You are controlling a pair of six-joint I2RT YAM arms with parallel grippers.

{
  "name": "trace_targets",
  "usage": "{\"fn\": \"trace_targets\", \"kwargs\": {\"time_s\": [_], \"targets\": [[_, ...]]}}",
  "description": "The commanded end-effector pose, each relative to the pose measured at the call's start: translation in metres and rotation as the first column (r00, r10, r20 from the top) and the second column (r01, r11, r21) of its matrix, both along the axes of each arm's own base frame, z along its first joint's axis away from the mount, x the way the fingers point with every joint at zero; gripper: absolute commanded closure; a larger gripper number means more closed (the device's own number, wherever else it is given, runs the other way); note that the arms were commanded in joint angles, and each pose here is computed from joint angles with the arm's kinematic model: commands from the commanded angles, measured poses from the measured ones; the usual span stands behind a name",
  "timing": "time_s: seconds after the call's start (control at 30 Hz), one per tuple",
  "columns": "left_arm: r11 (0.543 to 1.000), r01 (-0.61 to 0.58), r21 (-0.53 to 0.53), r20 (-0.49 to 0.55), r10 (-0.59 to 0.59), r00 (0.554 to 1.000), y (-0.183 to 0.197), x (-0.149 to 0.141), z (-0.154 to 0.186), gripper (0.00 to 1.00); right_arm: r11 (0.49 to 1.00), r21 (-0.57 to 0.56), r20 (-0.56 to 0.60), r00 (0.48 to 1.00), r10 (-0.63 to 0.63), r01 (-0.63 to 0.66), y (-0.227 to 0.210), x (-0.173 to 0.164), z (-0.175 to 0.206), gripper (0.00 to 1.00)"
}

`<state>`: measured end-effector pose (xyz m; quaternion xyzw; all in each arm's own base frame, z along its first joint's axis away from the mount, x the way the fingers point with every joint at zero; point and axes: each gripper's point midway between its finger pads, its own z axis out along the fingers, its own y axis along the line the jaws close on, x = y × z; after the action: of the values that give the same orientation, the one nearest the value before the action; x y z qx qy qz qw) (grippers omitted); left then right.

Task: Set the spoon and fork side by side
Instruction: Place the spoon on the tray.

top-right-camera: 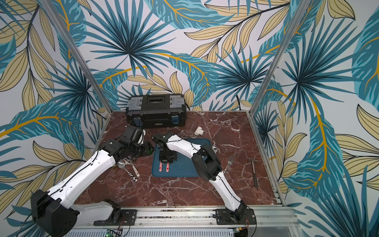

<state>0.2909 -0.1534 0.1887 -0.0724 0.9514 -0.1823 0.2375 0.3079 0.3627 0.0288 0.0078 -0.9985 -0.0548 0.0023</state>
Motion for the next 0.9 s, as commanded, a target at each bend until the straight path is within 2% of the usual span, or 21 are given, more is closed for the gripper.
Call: {"fn": "trace_targets", "kwargs": {"time_s": [0.0,0.23,0.4,0.63,0.87], "targets": [[1.0,-0.005,-0.002,-0.017,0.005,1.0,0.001,-0.001,-0.01,0.52,0.999,-0.032,-0.027,1.0,0.013,-0.014,-0.001,-0.005,-0.019,0.85],[1.0,-0.001,0.0,-0.02,0.001,1.0,0.001,-0.001,-0.013,0.52,0.999,-0.038,-0.032,0.999,0.02,-0.021,-0.002,-0.007,-0.022,0.83],[1.0,0.0,0.002,-0.024,0.0,1.0,0.001,-0.002,-0.014,0.52,0.999,-0.043,-0.034,0.999,0.022,-0.023,-0.004,-0.008,-0.022,0.75],[1.0,0.002,0.001,-0.019,-0.002,1.0,0.002,-0.002,-0.012,0.52,0.999,-0.035,-0.024,1.0,0.019,-0.02,-0.003,-0.009,-0.019,0.71],[1.0,-0.003,0.003,-0.015,0.003,1.0,0.003,-0.002,-0.009,0.52,1.0,-0.013,0.02,1.0,0.016,-0.016,-0.001,-0.003,-0.002,0.68]]}}
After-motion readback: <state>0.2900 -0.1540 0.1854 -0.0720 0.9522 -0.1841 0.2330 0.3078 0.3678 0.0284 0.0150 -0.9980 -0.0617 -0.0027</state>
